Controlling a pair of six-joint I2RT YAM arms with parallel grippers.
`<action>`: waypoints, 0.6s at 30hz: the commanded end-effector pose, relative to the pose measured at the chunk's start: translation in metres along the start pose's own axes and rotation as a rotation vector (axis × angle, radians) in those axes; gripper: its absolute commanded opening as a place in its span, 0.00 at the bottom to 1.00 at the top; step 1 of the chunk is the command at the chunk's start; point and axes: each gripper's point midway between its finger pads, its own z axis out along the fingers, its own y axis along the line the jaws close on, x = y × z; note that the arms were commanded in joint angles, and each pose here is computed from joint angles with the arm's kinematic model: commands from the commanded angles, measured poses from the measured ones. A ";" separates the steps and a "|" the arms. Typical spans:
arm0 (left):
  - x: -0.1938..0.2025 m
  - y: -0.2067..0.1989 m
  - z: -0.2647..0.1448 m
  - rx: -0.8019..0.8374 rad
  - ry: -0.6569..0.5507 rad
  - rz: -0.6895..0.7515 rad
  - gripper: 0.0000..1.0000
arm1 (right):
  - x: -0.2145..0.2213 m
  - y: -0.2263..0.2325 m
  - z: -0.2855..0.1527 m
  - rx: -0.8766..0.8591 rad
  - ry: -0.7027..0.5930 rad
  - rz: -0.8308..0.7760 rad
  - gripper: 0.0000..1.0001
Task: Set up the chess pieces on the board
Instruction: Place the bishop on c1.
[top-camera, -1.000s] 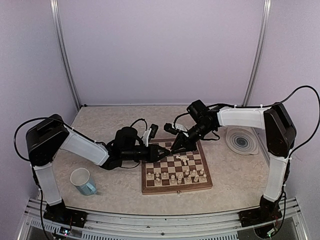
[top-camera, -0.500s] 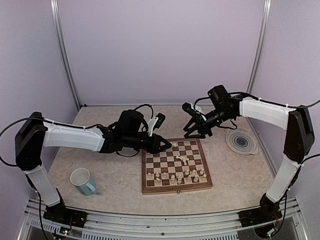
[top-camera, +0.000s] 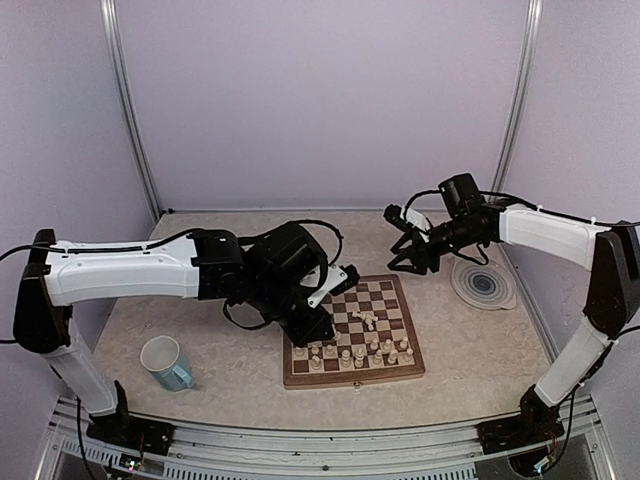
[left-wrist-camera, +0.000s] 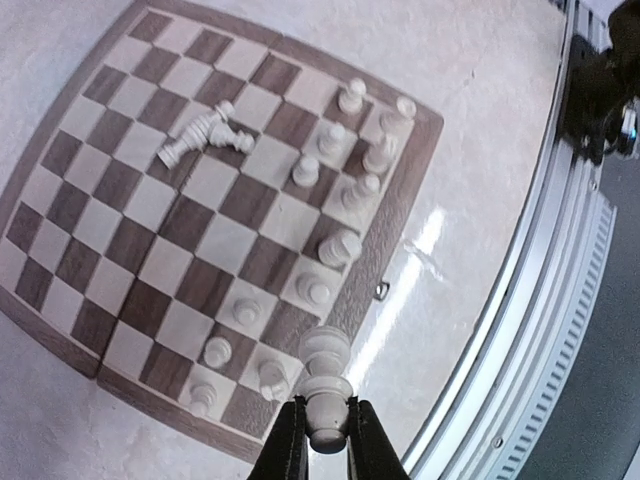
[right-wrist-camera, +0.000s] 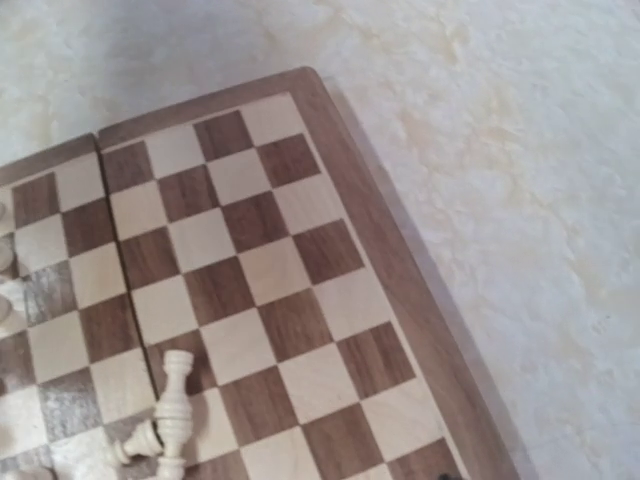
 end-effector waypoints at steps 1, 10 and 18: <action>0.043 0.000 0.009 -0.086 0.196 0.051 0.07 | 0.008 -0.010 0.003 0.039 0.019 -0.006 0.49; 0.043 -0.019 0.041 -0.066 0.251 0.120 0.06 | 0.015 -0.004 0.008 0.010 0.028 0.002 0.49; 0.046 -0.006 0.065 -0.102 0.290 0.128 0.06 | 0.019 -0.002 0.010 -0.005 0.034 0.004 0.49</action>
